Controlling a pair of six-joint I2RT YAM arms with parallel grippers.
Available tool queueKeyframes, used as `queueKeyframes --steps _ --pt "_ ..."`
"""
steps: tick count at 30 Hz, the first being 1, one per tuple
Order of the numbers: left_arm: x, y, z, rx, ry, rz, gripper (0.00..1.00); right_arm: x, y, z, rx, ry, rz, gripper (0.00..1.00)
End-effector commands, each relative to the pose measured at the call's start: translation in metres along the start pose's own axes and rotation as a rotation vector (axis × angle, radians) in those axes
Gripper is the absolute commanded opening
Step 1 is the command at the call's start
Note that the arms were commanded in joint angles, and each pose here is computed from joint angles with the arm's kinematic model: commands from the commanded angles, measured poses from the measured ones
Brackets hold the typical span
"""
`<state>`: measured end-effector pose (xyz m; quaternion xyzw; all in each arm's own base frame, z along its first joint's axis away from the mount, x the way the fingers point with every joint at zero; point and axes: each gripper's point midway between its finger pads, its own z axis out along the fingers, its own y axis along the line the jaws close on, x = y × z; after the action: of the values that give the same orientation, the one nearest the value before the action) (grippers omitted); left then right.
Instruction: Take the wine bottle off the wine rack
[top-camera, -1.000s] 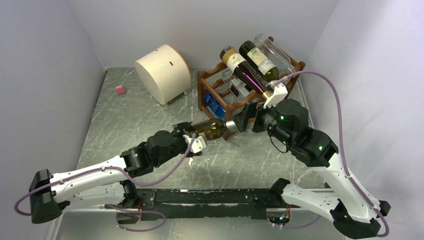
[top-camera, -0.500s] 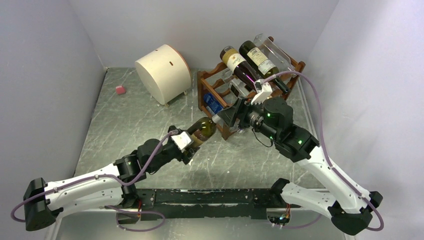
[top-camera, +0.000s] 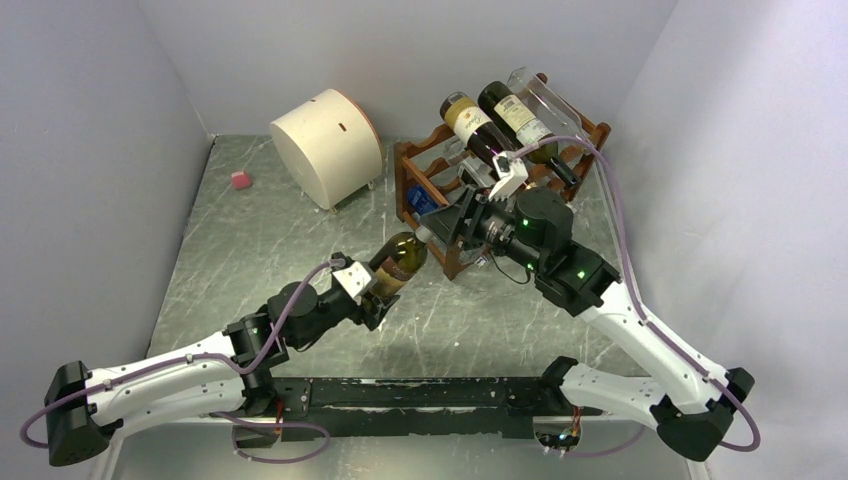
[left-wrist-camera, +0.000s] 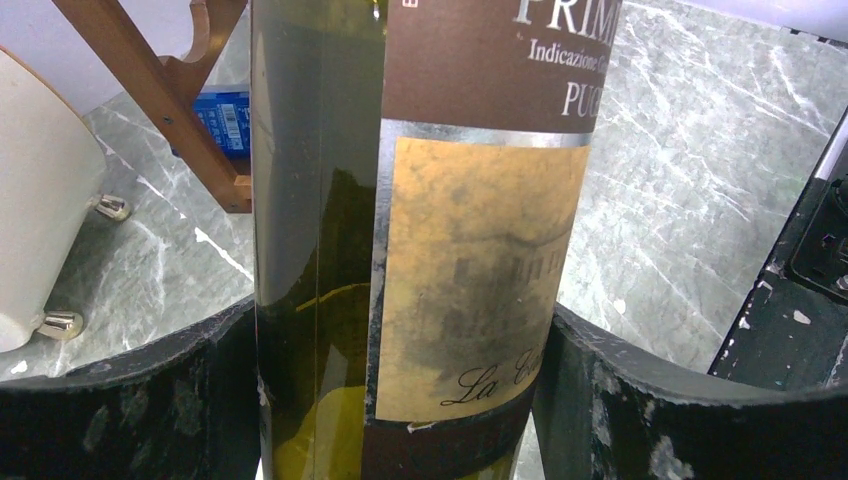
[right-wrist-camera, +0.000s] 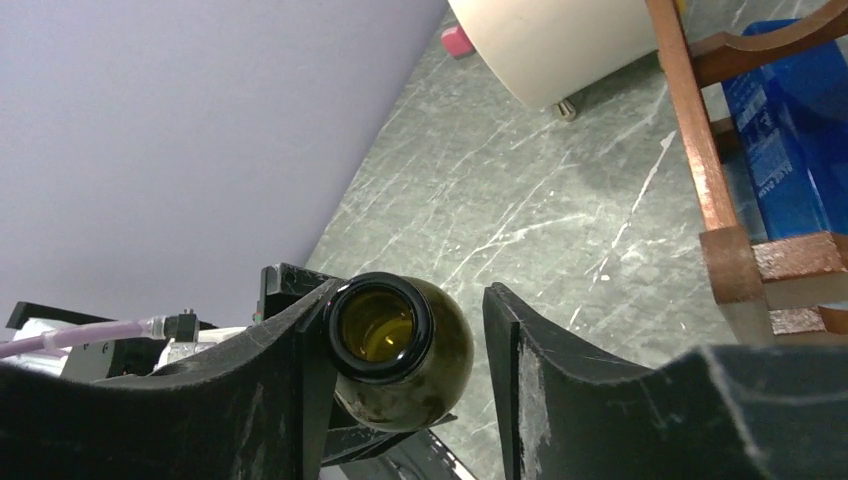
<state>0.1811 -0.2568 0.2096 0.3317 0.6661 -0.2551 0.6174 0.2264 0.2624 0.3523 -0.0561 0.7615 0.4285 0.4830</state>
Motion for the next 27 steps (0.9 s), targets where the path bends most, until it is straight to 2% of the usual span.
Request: queueKeyframes --steps 1,4,5,6,7,8,9,12,16,21,27 --pt "-0.050 -0.002 0.000 0.013 -0.175 -0.064 0.07 -0.002 0.009 0.007 -0.058 -0.014 0.004 0.52" --pt "-0.048 -0.004 0.000 0.023 -0.166 -0.068 0.07 -0.005 0.010 0.009 -0.062 -0.018 -0.014 0.30" --pt "-0.048 -0.004 0.001 0.027 -0.162 -0.072 0.17 -0.006 0.010 0.008 -0.059 -0.023 -0.021 0.17" --pt "-0.047 -0.004 0.001 0.022 -0.158 -0.082 0.33 -0.007 0.009 0.008 -0.055 -0.029 -0.029 0.10" --pt "-0.047 -0.002 0.000 0.007 -0.156 -0.106 0.61 -0.008 0.008 0.008 -0.050 -0.031 -0.042 0.00" --pt "-0.045 0.002 0.000 -0.018 -0.148 -0.136 0.90 -0.008 0.005 0.009 -0.039 -0.032 -0.063 0.00" --pt "-0.043 0.005 0.001 -0.041 -0.136 -0.163 0.99 -0.009 0.003 0.009 -0.031 -0.030 -0.084 0.00" --pt "-0.042 0.004 0.001 -0.042 -0.113 -0.192 0.99 -0.005 -0.006 0.014 0.001 -0.009 -0.161 0.00" --pt "-0.041 -0.010 0.001 0.032 -0.086 -0.198 0.99 -0.001 -0.019 0.019 0.051 0.018 -0.230 0.00" --pt "-0.058 -0.016 0.004 0.067 -0.082 -0.236 0.93 0.006 -0.006 0.025 -0.032 0.055 -0.258 0.00" --pt "-0.079 -0.003 0.022 0.077 -0.065 -0.331 0.93 0.015 0.002 0.031 -0.084 0.096 -0.239 0.00"
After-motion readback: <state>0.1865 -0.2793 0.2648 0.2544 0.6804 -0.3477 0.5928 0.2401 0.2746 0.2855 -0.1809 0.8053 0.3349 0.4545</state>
